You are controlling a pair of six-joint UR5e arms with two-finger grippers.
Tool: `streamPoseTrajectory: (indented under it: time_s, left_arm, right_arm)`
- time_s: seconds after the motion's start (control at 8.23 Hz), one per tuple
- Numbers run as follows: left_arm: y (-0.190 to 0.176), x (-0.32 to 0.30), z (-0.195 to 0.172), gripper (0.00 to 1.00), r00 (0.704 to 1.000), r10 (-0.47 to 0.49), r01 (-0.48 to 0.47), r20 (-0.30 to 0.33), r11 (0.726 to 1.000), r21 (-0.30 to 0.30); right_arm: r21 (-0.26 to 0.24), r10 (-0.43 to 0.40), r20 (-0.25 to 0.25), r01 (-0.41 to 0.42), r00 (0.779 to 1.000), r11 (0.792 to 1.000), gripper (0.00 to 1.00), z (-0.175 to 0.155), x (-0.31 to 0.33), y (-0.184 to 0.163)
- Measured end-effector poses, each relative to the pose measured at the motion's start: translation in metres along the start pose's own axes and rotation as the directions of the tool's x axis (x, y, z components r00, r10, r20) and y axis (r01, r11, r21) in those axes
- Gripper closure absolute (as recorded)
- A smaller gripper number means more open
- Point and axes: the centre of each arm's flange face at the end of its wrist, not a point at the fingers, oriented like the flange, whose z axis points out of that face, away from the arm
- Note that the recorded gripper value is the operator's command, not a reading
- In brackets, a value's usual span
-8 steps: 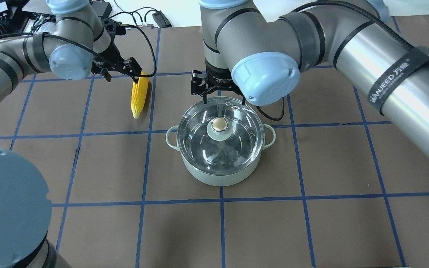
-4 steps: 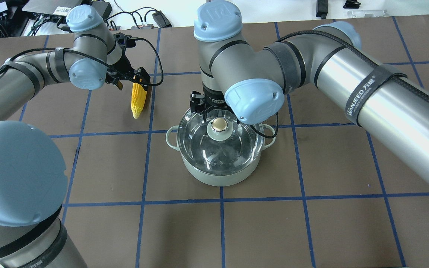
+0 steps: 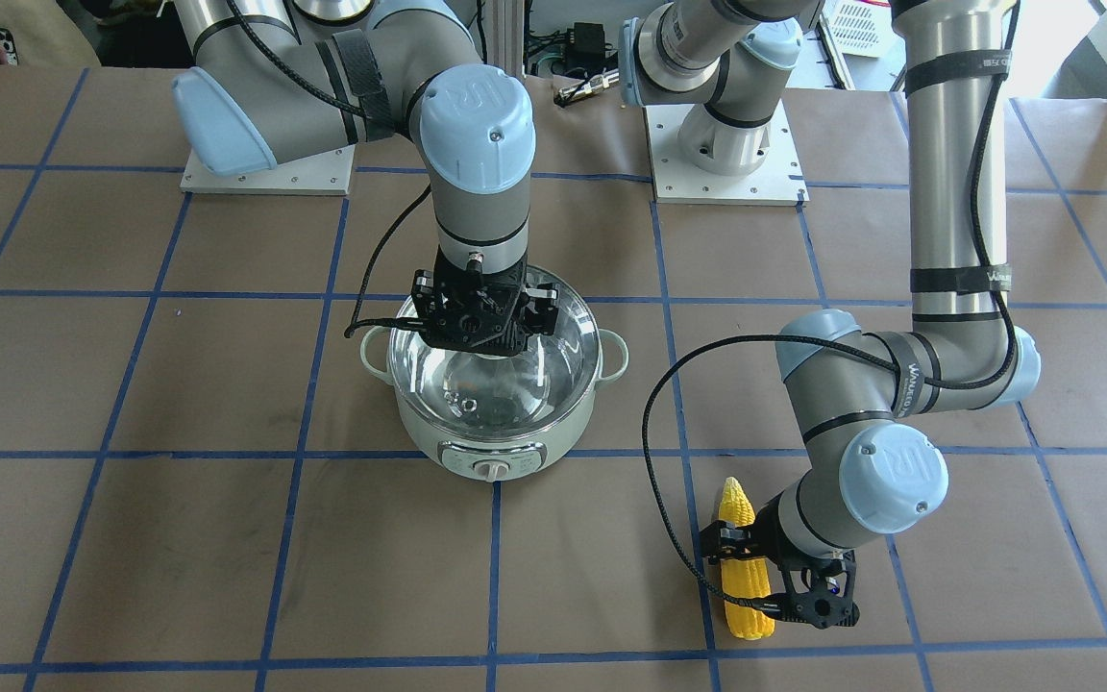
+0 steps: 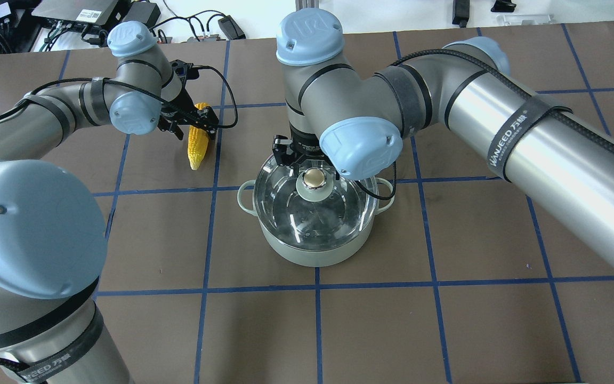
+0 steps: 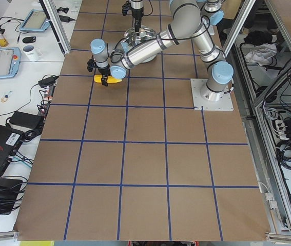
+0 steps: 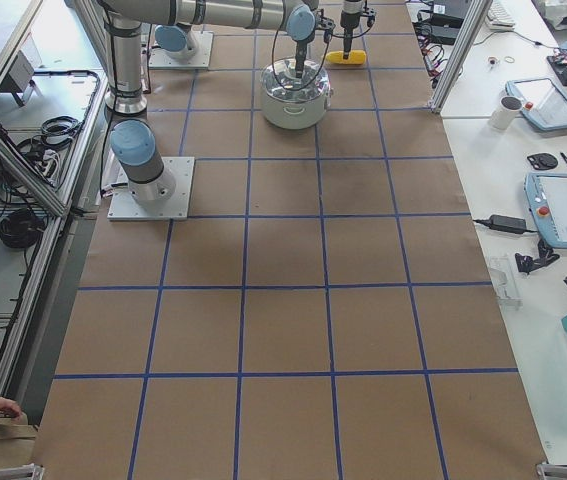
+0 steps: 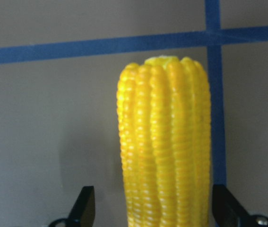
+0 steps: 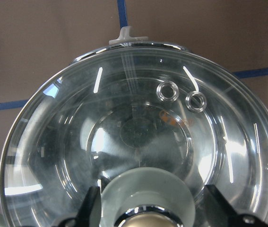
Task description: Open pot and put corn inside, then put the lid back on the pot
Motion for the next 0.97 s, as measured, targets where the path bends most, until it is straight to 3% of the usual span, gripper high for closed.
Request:
streamPoseTrajectory:
  time_s: [0.73,0.97]
  left_arm:
    - [0.0,-0.001,-0.01,1.0,0.996,-0.089,0.089,0.014,0.996,-0.004]
    - [0.007,0.0,-0.025,1.0,0.995,-0.091,0.092,0.027,0.995,-0.041]
  right_arm:
    - [0.001,0.005,0.009,-0.005,1.0,1.0,0.31,-0.003,-0.002,-0.002]
    - [-0.005,0.006,0.005,-0.006,1.0,1.0,0.32,0.002,-0.003,-0.003]
